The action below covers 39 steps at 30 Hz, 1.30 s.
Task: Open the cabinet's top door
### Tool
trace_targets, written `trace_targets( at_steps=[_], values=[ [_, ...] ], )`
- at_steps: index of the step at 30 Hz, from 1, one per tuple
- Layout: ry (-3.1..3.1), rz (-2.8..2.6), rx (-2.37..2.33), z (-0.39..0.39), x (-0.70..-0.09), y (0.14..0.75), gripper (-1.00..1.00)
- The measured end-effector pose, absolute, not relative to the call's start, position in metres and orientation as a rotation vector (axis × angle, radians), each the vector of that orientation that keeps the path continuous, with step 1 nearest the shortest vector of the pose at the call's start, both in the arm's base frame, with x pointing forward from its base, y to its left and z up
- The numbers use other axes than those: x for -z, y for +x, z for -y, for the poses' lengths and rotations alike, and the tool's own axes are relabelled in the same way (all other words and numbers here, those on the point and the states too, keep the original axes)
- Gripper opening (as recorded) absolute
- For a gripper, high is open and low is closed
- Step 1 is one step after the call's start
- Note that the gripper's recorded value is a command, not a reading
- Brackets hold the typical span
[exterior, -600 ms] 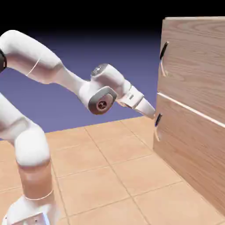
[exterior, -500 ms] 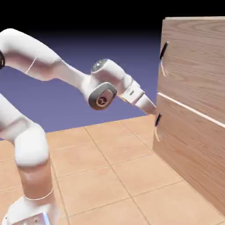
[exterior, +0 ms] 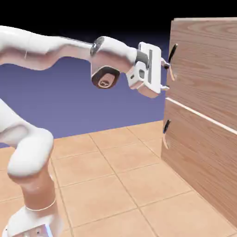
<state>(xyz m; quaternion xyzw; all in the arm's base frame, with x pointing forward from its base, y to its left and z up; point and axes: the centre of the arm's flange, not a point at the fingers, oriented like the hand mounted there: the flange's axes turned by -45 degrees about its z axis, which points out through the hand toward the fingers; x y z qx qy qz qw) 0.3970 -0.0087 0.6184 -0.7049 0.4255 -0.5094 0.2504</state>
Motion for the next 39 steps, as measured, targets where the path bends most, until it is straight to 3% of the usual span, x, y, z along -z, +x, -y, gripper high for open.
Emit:
trace_targets(
  at_steps=[19, 39],
  values=[
    [-0.935, -1.490, 0.980, -0.059, -0.668, 0.408, 1.00],
    [-0.141, -1.561, 0.214, -0.171, -0.597, 0.480, 1.00]
  ],
)
